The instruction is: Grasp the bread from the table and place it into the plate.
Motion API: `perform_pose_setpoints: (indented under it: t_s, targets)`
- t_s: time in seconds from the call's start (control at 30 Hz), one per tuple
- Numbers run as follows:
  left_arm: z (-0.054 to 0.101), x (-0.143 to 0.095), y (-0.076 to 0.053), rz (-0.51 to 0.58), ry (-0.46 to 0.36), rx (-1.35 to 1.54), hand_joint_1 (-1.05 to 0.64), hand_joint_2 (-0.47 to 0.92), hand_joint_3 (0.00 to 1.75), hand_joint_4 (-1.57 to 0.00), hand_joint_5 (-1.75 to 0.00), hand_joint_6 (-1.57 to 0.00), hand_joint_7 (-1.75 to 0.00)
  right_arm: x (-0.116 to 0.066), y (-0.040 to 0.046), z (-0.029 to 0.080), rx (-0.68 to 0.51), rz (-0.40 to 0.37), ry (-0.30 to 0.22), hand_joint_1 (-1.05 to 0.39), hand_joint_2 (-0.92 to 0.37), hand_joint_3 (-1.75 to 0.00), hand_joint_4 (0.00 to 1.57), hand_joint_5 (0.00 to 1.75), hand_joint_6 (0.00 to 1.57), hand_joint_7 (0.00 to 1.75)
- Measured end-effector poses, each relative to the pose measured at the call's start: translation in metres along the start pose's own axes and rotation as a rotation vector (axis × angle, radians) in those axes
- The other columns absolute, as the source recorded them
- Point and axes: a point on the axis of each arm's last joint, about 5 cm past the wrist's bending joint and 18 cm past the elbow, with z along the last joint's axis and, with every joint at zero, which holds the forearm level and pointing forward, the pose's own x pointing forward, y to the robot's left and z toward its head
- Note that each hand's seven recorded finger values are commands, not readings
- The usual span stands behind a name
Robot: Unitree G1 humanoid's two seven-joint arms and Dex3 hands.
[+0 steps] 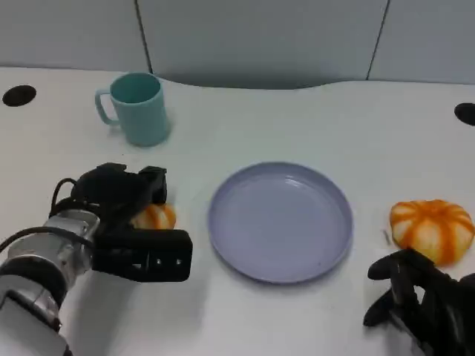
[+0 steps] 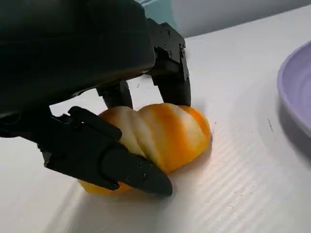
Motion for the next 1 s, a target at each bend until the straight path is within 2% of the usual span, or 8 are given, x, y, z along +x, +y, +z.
perform_pose_setpoints:
  t_s: [0.1,0.23,0.4,0.57,0.63,0.77,0.9,1.0]
  targets:
    - [-0.001,0.000,0.002,0.048,0.007,-0.111,-0.15,0.87,0.16,-0.75,-1.75,-0.50,-1.75,0.000,-0.0001,0.000,0.003,0.002,-0.001,-0.34,-0.92,-0.60,0.59,1.75,0.40,1.67]
    - [0.001,0.002,0.012,0.179,0.000,-0.370,-0.10,0.85,0.13,-0.77,-1.75,-0.53,-1.75,0.000,-0.0003,0.000,-0.001,-0.001,0.001,-0.34,-0.92,-0.60,0.58,1.75,0.40,1.67]
    - [0.009,0.007,0.028,0.310,-0.078,-0.669,-0.05,0.86,0.12,-0.79,-1.75,-0.57,-1.75,0.001,0.0000,0.001,-0.002,0.002,-0.002,-0.35,-0.92,-0.60,0.59,1.75,0.41,1.68]
    - [0.015,0.012,0.045,0.314,-0.164,-0.822,-0.06,0.84,0.11,-0.82,-1.75,-0.65,-1.75,0.003,0.0001,0.001,-0.002,0.009,-0.001,-0.35,-0.92,-0.59,0.57,1.75,0.41,1.68]
    - [0.022,0.015,0.054,0.312,-0.243,-0.776,-0.04,0.83,0.11,-0.85,-1.75,-0.68,-1.75,0.003,0.0000,0.001,-0.002,0.008,-0.001,-0.34,-0.92,-0.60,0.57,1.75,0.41,1.68]
    - [0.047,0.022,0.072,0.301,-0.416,-0.648,-0.03,0.81,0.12,-0.89,-1.75,-0.69,-1.75,0.004,0.0006,0.001,-0.001,0.016,-0.004,-0.34,-0.92,-0.59,0.56,1.75,0.40,1.67]
    - [0.069,0.028,0.075,0.253,-0.498,-0.588,-0.04,0.80,0.13,-0.92,-1.75,-0.69,-1.75,0.004,0.0009,0.001,-0.003,0.013,-0.002,-0.34,-0.92,-0.59,0.53,1.75,0.39,1.66]
    - [0.080,0.031,0.072,0.205,-0.519,-0.557,-0.09,0.80,0.14,-0.92,-1.75,-0.67,-1.75,0.004,0.0012,0.001,-0.003,0.007,0.001,-0.33,-0.92,-0.59,0.50,1.75,0.37,1.65]
